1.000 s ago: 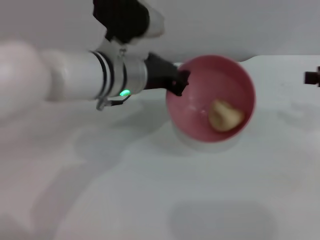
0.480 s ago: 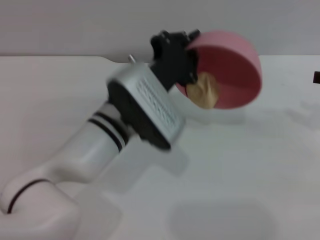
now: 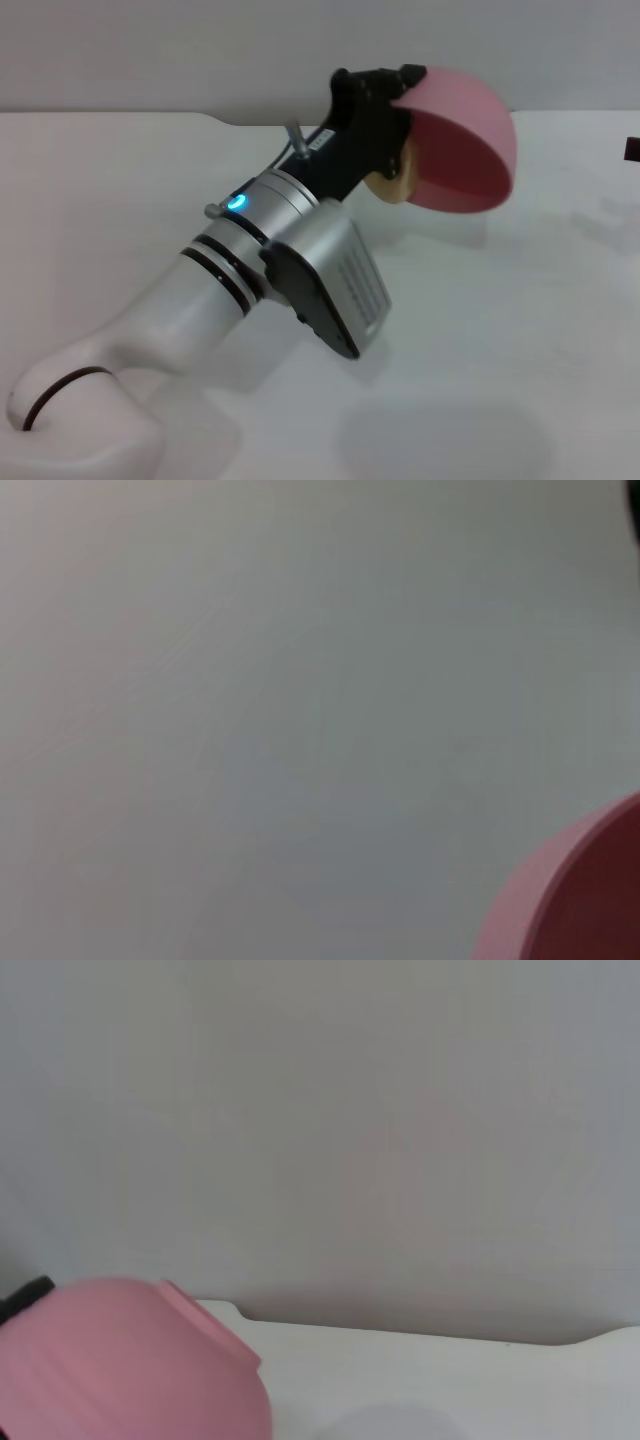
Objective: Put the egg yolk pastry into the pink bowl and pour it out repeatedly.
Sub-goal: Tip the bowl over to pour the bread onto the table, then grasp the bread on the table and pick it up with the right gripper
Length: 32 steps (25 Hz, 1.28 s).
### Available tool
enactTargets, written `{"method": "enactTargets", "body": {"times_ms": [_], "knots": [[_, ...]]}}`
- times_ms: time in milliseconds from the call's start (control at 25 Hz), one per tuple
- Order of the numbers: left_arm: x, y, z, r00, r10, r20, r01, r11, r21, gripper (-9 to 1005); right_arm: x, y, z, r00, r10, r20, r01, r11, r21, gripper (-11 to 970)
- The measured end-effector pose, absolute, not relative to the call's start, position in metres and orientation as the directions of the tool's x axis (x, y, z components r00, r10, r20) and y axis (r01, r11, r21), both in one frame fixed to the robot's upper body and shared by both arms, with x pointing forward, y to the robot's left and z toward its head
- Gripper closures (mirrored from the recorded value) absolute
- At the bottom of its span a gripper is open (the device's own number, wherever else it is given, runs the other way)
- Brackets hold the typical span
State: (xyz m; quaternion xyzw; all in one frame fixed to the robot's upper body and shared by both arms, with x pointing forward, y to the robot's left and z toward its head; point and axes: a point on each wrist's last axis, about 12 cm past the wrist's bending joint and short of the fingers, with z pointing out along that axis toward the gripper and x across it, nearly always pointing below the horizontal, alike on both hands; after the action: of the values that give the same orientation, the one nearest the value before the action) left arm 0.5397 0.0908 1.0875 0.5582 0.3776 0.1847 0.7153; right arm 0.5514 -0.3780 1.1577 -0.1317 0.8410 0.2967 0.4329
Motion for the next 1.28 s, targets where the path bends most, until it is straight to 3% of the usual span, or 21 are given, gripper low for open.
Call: {"method": "enactTargets", "body": {"times_ms": [200,560,800,880,960,1160,1200,1240,1280], "knots": [[0.536,0.086,1.084,0.686,0.688,-0.239,0.109,0.227,0.968,997,0.55,-0.374,1.155,-0.602,0.05,-0.797,-0.487,0.768,0.416,392],[0.535,0.091,1.082,0.702,0.698,-0.141,0.021,0.177,0.984,997,0.545,-0.371,1.151,-0.615,0.058,-0.786,-0.493,0.75,0.441,399],[0.534,0.094,1.084,0.69,0.705,-0.164,0.006,0.22,0.975,997,0.545,-0.37,1.151,-0.617,0.063,-0.784,-0.491,0.748,0.447,404],[0.537,0.095,1.083,0.672,0.71,-0.211,0.049,0.242,0.969,998,0.545,-0.37,1.151,-0.618,0.062,-0.784,-0.494,0.745,0.449,406],[0.545,0.097,1.087,0.616,0.71,-0.341,0.119,0.344,0.931,998,0.545,-0.367,1.151,-0.621,0.052,-0.782,-0.506,0.736,0.45,408],[0.593,0.12,1.118,0.27,0.595,-0.757,0.274,0.706,0.653,998,0.549,-0.355,1.151,-0.634,-0.023,-0.773,-0.555,0.71,0.435,412],[0.602,0.126,1.122,0.22,0.577,-0.786,0.291,0.731,0.618,998,0.55,-0.351,1.15,-0.639,-0.046,-0.768,-0.568,0.702,0.43,413],[0.627,0.15,1.131,0.043,0.509,-0.86,0.378,0.788,0.485,998,0.553,-0.34,1.149,-0.646,-0.102,-0.756,-0.601,0.679,0.422,414],[0.627,0.15,1.131,0.043,0.509,-0.86,0.378,0.788,0.485,998,0.553,-0.34,1.149,-0.646,-0.102,-0.756,-0.601,0.679,0.422,414]]}}
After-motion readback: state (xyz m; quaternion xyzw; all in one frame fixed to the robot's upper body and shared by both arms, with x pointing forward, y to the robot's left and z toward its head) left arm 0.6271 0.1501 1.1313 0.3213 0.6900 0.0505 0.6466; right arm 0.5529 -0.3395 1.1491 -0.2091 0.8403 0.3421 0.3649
